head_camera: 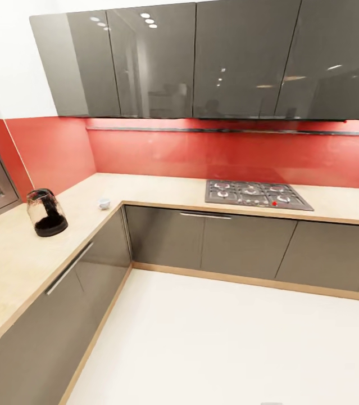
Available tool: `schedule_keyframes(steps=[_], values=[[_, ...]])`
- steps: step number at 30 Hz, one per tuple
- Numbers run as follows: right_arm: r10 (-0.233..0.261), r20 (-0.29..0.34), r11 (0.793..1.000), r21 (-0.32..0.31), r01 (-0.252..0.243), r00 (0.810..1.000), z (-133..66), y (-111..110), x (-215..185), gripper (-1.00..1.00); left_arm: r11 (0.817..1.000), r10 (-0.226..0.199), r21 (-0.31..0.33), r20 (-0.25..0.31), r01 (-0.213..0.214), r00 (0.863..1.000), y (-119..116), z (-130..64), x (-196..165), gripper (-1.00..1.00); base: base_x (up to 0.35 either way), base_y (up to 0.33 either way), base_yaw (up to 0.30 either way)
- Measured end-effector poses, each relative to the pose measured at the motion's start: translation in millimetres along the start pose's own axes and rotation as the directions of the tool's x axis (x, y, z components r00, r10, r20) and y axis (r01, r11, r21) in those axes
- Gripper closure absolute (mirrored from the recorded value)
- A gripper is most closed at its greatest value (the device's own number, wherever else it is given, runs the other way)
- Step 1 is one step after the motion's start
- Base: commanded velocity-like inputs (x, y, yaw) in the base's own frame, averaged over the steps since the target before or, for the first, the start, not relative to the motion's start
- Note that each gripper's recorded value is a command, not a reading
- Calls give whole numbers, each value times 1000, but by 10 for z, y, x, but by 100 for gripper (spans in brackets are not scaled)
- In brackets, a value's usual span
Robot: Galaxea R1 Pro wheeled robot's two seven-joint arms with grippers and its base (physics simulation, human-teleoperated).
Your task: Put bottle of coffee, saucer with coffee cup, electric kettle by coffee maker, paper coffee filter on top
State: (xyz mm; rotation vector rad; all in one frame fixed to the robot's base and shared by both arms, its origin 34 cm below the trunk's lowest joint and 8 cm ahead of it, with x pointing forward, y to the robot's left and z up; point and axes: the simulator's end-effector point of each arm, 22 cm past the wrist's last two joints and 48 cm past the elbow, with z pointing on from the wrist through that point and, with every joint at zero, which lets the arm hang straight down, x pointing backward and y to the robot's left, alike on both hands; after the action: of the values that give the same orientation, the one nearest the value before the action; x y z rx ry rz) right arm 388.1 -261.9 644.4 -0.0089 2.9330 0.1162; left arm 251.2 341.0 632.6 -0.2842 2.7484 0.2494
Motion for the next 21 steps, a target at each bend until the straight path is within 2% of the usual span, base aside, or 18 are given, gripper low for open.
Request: schedule_keyframes(steps=[21], values=[[0,0,1000,0,0,1000,0,0,2,-100,1000,0,-1,-1,0,1000,2,-1,6,-100,303,-135,0]])
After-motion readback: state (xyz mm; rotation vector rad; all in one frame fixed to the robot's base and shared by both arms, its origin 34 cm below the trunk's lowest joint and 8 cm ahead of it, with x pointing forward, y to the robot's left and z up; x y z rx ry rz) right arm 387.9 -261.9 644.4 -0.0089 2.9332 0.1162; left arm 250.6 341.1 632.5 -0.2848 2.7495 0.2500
